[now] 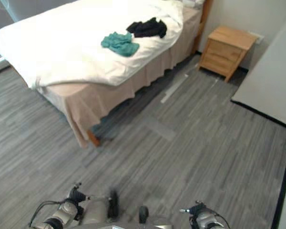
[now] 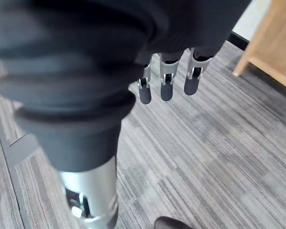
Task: Tidy up the quilt and then pick up the clothes from the bed and put them into the laundry hamper.
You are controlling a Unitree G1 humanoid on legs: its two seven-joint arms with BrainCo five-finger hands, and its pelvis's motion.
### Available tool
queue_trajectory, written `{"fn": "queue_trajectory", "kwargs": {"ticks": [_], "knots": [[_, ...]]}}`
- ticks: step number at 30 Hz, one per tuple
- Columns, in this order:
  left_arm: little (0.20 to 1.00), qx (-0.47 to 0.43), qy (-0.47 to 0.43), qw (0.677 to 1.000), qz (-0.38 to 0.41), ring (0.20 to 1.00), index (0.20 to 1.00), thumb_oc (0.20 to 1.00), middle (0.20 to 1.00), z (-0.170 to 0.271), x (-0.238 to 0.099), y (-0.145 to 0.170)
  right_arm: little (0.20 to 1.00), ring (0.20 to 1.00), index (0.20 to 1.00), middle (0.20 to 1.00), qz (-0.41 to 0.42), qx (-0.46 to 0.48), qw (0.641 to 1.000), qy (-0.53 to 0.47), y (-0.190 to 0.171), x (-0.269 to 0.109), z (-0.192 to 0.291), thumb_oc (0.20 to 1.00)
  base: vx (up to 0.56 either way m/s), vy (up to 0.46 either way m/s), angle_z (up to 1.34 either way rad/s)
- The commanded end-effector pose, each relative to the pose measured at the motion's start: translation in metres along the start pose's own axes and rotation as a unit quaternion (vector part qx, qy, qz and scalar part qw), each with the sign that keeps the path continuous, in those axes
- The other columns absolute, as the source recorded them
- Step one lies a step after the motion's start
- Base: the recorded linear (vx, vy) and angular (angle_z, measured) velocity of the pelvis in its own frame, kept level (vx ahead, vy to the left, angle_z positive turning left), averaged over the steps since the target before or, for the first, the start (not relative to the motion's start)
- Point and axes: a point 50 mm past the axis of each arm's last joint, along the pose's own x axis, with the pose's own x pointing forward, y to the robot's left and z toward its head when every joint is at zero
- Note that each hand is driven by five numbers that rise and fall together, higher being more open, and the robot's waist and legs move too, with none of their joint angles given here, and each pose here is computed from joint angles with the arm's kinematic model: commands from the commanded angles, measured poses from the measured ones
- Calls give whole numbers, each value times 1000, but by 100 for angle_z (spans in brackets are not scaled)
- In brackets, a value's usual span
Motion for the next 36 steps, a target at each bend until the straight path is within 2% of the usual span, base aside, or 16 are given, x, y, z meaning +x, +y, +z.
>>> {"fn": "queue_trajectory", "kwargs": {"ticks": [1,8,19,23,27,29,32,33,35,36], "knots": [[1000,15,9,1000,-4,1000,1000,1000,1000,-3,-1,-5,1000,1000,1000,1000,-14,6,1000,6,-3,-2,-17,1000,633,95,-12],[1000,10,82,997,-3,1000,1000,1000,1000,-43,-8,-2,1000,1000,1000,1000,22,-13,1000,-3,22,-5,-14,1000,469,38,-7],[1000,60,66,996,7,1000,1000,1000,1000,-35,-3,16,1000,1000,1000,1000,29,1,999,35,21,-6,-32,1000,385,-173,120],[1000,31,62,997,24,1000,1000,1000,1000,-36,-3,24,1000,1000,1000,1000,32,-13,998,55,22,-8,-44,1000,199,-324,73],[1000,-8,6,998,67,1000,1000,1000,1000,-7,2,44,1000,1000,1000,1000,4,3,999,51,6,-7,-46,1000,46,-156,99],[1000,-17,-72,990,116,1000,1000,1000,1000,25,2,69,1000,1000,1000,1000,-9,18,999,45,1,-6,-46,1000,-16,-26,68],[1000,-32,-159,969,189,1000,1000,1000,1000,52,-10,105,1000,1000,1000,1000,-18,28,999,41,2,-9,-54,1000,36,-7,28],[1000,-32,-159,969,189,1000,1000,1000,1000,52,-10,105,1000,1000,1000,1000,-18,28,999,41,2,-9,-54,1000,70,11,0],[1000,-76,-217,935,270,1000,1000,1000,1000,68,-27,142,1000,1000,1000,1000,-6,11,999,42,11,-14,-66,1000,84,9,-1],[1000,-76,-217,935,271,1000,1000,1000,1000,68,-27,143,1000,1000,1000,1000,-6,11,999,42,12,-14,-66,1000,37,10,2]]}}
